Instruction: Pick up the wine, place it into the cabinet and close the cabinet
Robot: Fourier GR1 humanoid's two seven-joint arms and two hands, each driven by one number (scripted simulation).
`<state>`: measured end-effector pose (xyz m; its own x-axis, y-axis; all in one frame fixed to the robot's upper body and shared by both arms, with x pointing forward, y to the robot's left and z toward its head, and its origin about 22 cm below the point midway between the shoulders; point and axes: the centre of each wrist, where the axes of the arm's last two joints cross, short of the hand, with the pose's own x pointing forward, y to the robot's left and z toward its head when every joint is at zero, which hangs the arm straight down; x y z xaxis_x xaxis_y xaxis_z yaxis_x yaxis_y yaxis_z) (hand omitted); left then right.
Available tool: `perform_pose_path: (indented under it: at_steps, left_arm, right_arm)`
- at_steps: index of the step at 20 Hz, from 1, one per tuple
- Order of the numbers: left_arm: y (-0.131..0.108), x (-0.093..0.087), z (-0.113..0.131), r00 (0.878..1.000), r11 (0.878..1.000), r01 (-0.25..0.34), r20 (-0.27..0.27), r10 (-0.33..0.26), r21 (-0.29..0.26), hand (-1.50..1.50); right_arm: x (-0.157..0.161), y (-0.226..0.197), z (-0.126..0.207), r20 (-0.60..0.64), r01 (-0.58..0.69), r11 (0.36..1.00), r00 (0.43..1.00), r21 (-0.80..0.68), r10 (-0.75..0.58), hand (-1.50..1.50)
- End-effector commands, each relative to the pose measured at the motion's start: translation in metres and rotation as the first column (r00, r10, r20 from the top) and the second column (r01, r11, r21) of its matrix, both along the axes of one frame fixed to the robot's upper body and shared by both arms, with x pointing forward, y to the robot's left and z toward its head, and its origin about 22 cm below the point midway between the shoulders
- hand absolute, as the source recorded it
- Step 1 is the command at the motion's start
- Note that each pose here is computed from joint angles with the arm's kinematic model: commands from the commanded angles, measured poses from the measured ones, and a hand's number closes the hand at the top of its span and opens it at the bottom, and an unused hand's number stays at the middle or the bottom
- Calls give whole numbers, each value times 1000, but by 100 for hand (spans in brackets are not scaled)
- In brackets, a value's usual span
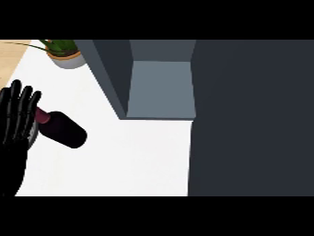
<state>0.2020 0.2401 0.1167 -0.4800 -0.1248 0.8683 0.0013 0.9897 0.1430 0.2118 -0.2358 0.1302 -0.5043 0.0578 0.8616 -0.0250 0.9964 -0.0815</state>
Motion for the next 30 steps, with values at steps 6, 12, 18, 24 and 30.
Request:
perform_pose_path:
  at_steps: [6,12,18,24,30]
  left_arm:
    - [-10,62,31,994,994,-106,26,106,10,-150]
    - [-39,21,45,986,931,-160,-102,133,-327,-150]
    - [-60,-4,86,987,933,-145,-107,116,-329,-150]
    - [-73,-46,108,987,932,-147,-105,118,-331,-150]
    - [-83,-53,117,983,932,-173,-110,145,-319,-150]
  right_arm:
    - [-39,15,2,13,7,1000,1000,-10,-6,-150]
    - [-58,20,-1,-88,-395,914,911,95,403,-150]
    - [-60,4,33,-91,-390,915,912,103,399,-150]
    - [-66,17,50,-106,-396,914,909,88,403,-150]
    - [-66,24,41,-94,-395,912,909,115,406,-150]
